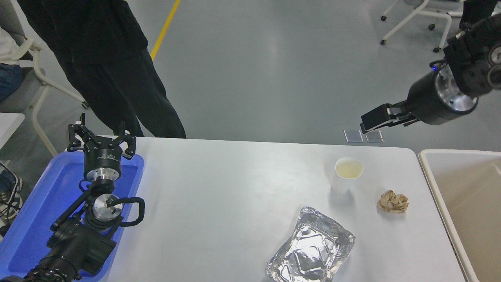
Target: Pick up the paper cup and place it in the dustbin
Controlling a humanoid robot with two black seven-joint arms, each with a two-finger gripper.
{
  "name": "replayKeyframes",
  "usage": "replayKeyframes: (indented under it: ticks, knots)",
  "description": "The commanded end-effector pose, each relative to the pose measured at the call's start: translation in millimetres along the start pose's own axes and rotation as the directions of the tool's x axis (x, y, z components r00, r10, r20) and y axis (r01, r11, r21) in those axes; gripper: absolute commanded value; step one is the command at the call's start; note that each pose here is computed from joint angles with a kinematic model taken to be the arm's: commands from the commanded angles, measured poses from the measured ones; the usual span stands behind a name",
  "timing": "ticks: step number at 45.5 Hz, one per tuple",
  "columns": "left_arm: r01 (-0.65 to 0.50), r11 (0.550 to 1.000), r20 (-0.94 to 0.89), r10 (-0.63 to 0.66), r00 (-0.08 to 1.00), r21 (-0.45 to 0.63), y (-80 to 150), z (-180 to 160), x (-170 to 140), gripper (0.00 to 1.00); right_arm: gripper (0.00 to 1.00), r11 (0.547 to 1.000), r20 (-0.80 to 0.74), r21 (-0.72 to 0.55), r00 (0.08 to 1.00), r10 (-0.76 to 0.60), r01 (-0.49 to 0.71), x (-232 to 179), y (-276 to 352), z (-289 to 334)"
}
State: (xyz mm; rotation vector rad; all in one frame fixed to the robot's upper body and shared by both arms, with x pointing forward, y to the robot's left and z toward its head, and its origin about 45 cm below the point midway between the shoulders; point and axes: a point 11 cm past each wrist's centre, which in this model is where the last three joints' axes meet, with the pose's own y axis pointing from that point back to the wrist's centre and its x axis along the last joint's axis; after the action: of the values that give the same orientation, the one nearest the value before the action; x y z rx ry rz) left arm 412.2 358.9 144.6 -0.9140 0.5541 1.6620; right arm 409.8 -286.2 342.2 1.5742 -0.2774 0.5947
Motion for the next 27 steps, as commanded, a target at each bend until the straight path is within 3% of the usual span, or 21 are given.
replayKeyframes:
  ticks: [1,17,27]
  knots:
    - [-0.001,1.000,-0.001,0.001,1.000,0.000,0.0,0.0,0.1,0.99,1.00,0.998,0.026,-0.021,0.997,0.066,-0.066,-5.2,-59.5,19.6]
    - [-0.001,1.000,-0.001,0.001,1.000,-0.001,0.0,0.2,0.1,0.99,1.00,1.000,0.093,-0.002,0.996,-0.001,0.001,-66.6,-120.8,24.6]
    - [0.001,1.000,-0.001,-0.001,1.000,0.000,-0.1,0.0,-0.3,0.99,1.00,1.000,0.123,0.008,0.992,-0.015,0.014,-80.8,-136.7,22.1]
